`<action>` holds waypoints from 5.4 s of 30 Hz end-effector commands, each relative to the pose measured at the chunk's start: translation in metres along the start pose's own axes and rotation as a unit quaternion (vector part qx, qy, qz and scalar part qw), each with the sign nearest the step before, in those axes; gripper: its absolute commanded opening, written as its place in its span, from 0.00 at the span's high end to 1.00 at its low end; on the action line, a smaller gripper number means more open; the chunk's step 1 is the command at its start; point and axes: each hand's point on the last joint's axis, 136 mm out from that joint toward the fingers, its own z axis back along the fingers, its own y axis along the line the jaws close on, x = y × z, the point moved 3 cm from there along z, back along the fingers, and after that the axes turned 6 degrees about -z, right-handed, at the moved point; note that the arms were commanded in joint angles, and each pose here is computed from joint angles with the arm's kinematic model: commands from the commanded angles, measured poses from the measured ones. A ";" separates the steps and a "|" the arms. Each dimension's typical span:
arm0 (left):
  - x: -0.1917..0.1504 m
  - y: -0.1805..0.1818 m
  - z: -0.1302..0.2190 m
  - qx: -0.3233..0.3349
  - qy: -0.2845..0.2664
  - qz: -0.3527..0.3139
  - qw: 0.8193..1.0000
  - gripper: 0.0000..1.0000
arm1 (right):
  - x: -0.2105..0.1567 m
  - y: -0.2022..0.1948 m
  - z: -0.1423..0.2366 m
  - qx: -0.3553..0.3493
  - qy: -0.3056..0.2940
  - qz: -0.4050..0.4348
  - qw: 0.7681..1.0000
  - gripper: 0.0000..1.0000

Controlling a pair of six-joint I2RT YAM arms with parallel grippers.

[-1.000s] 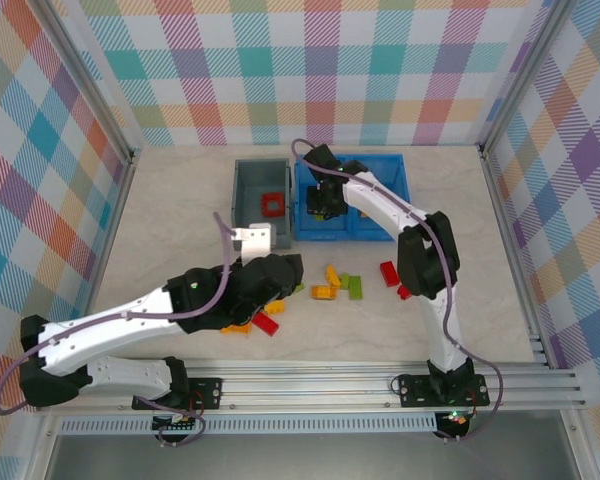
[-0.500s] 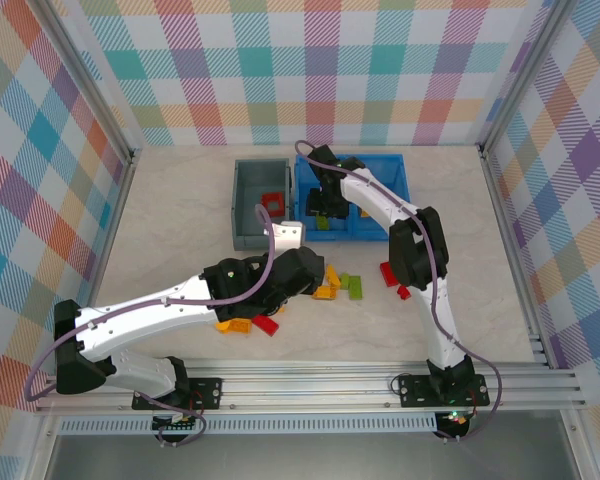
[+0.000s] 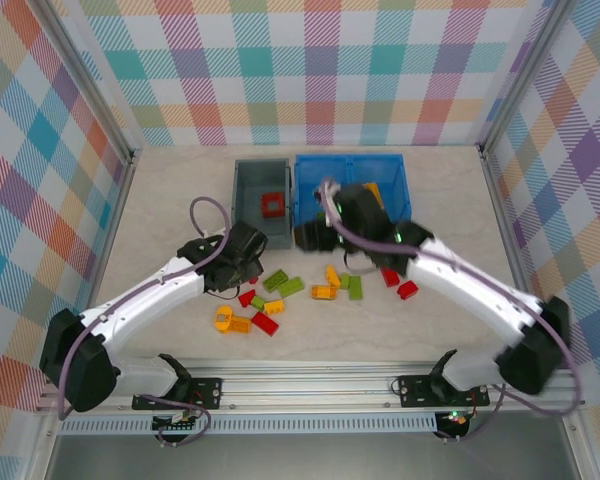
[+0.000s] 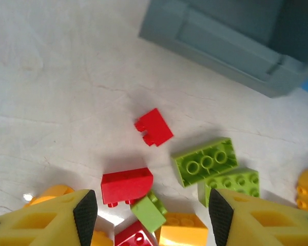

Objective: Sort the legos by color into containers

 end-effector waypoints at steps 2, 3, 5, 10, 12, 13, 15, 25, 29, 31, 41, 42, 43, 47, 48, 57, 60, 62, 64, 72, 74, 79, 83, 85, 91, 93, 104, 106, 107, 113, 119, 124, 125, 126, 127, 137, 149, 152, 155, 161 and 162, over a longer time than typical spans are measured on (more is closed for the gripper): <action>0.001 -0.013 -0.035 -0.033 0.041 0.080 0.995 0.39 | -0.063 0.050 0.011 0.141 0.003 0.098 0.985 0.36; 0.002 -0.015 -0.044 -0.028 0.046 0.086 0.995 0.39 | -0.074 0.054 0.015 0.148 0.008 0.104 0.983 0.36; 0.002 -0.017 -0.058 -0.015 0.049 0.097 0.994 0.39 | -0.090 0.060 0.024 0.157 0.013 0.109 0.981 0.35; 0.004 -0.014 -0.086 0.014 0.049 0.126 0.991 0.38 | -0.108 0.067 0.030 0.164 0.031 0.110 0.980 0.34; 0.003 -0.010 -0.095 0.030 0.050 0.131 0.990 0.39 | -0.110 0.066 0.030 0.157 0.035 0.109 0.981 0.34; 0.003 -0.008 -0.098 0.036 0.049 0.133 0.989 0.40 | -0.111 0.066 0.030 0.156 0.037 0.108 0.981 0.34; 0.002 -0.006 -0.104 0.040 0.049 0.134 0.989 0.43 | -0.111 0.064 0.030 0.151 0.037 0.104 0.982 0.34; 0.002 -0.004 -0.102 0.038 0.035 0.132 0.990 0.76 | -0.111 0.056 0.030 0.125 0.032 0.094 0.987 0.35; 0.017 -0.012 -0.061 0.014 -0.002 0.106 0.994 0.78 | -0.098 0.044 0.035 0.083 -0.004 0.076 0.994 0.35; 0.027 -0.020 -0.044 -0.004 -0.016 0.090 0.996 0.78 | -0.089 0.036 0.036 0.052 -0.028 0.064 0.996 0.35; 0.102 -0.069 -0.036 0.007 -0.052 0.002 0.999 0.77 | -0.039 0.024 0.034 -0.005 -0.114 0.031 0.993 0.34; 0.109 -0.071 -0.042 0.019 -0.051 -0.004 0.999 0.77 | -0.036 0.023 0.034 -0.008 -0.116 0.026 0.993 0.34; 0.116 -0.073 -0.046 0.030 -0.053 -0.009 0.998 0.77 | -0.035 0.022 0.034 -0.009 -0.118 0.022 0.993 0.34; 0.150 -0.079 -0.067 0.066 -0.058 -0.027 0.996 0.77 | -0.032 0.016 0.030 -0.011 -0.123 0.007 0.992 0.32; 0.159 -0.080 -0.073 0.077 -0.058 -0.034 0.995 0.77 | -0.031 0.014 0.028 -0.012 -0.122 0.001 0.992 0.32; 0.204 -0.087 -0.113 0.124 -0.060 -0.064 0.988 0.77 | 0.008 0.028 -0.004 0.068 -0.164 -0.009 0.984 0.30; 0.213 -0.091 -0.123 0.132 -0.066 -0.075 0.986 0.77 | 0.018 0.036 -0.016 0.076 -0.158 -0.006 0.984 0.30; 0.217 -0.095 -0.129 0.134 -0.069 -0.083 0.985 0.76 | 0.021 0.042 -0.023 0.089 -0.152 -0.009 0.984 0.30; 0.218 -0.095 -0.134 0.142 -0.067 -0.087 0.984 0.75 | 0.022 0.046 -0.029 0.101 -0.148 -0.017 0.984 0.30; 0.218 -0.092 -0.142 0.156 -0.064 -0.097 0.981 0.61 | 0.013 0.045 -0.032 0.109 -0.131 -0.033 0.985 0.29; 0.219 -0.094 -0.138 0.147 -0.065 -0.098 0.982 0.54 | 0.009 0.042 -0.029 0.106 -0.129 -0.033 0.985 0.28; 0.227 -0.104 -0.112 0.112 -0.078 -0.089 0.987 0.50 | 0.002 0.035 -0.019 0.094 -0.127 -0.031 0.987 0.28; 0.237 -0.111 -0.069 0.078 -0.105 -0.078 0.988 0.50 | -0.010 0.021 -0.008 0.067 -0.124 -0.022 0.990 0.28; 0.240 -0.114 -0.041 0.059 -0.124 -0.072 0.988 0.50 | -0.019 0.011 -0.002 0.045 -0.119 -0.014 0.992 0.29; 0.212 -0.116 0.046 -0.032 -0.155 -0.057 0.986 0.49 | -0.055 -0.048 0.020 -0.120 -0.050 -0.040 0.991 0.30; 0.184 -0.118 0.074 -0.071 -0.163 -0.067 0.982 0.48 | -0.069 -0.063 0.021 -0.159 -0.011 -0.052 0.986 0.30; 0.007 -0.080 0.120 -0.223 -0.146 -0.047 0.963 0.42 | -0.081 -0.106 -0.052 -0.171 0.186 -0.023 0.967 0.38; -0.011 -0.071 0.122 -0.231 -0.142 -0.046 0.961 0.42 | -0.082 -0.115 -0.065 -0.190 0.209 -0.019 0.959 0.39; -0.018 -0.067 0.122 -0.234 -0.138 -0.049 0.961 0.42 | -0.083 -0.120 -0.072 -0.196 0.221 -0.017 0.955 0.40; -0.043 -0.050 0.129 -0.243 -0.131 -0.057 0.959 0.42 | -0.090 -0.136 -0.103 -0.214 0.263 0.001 0.941 0.40; -0.058 -0.044 0.131 -0.251 -0.126 -0.059 0.958 0.42 | -0.100 -0.144 -0.118 -0.225 0.296 0.006 0.928 0.48; -0.059 -0.044 0.132 -0.253 -0.132 -0.058 0.957 0.42 | -0.109 -0.148 -0.116 -0.232 0.309 -0.001 0.922 0.49; -0.058 -0.044 0.133 -0.252 -0.134 -0.058 0.957 0.42 | -0.111 -0.149 -0.114 -0.236 0.311 -0.003 0.921 0.49; -0.057 -0.044 0.134 -0.252 -0.136 -0.059 0.956 0.41 | -0.113 -0.150 -0.113 -0.237 0.312 -0.003 0.920 0.50; -0.057 -0.045 0.134 -0.251 -0.137 -0.060 0.956 0.41 | -0.115 -0.151 -0.112 -0.238 0.313 -0.004 0.919 0.51; -0.060 -0.058 0.140 -0.278 -0.132 -0.076 0.949 0.41 | -0.124 -0.155 -0.109 -0.251 0.312 -0.011 0.916 0.67; -0.071 -0.091 0.142 -0.312 -0.113 -0.110 0.937 0.41 | -0.048 -0.126 -0.036 -0.244 0.157 -0.031 0.957 0.76; -0.074 -0.107 0.142 -0.319 -0.111 -0.121 0.933 0.41 | -0.021 -0.142 -0.006 -0.249 0.102 -0.064 0.961 0.75; -0.078 -0.128 0.142 -0.329 -0.109 -0.135 0.928 0.41 | 0.005 -0.173 0.015 -0.271 0.065 -0.101 0.955 0.75; -0.078 -0.178 0.143 -0.331 -0.127 -0.170 0.920 0.41 | 0.060 -0.240 0.008 -0.376 0.047 -0.111 0.919 0.75; -0.076 -0.186 0.143 -0.329 -0.132 -0.176 0.918 0.41 | 0.069 -0.252 0.003 -0.400 0.051 -0.107 0.909 0.75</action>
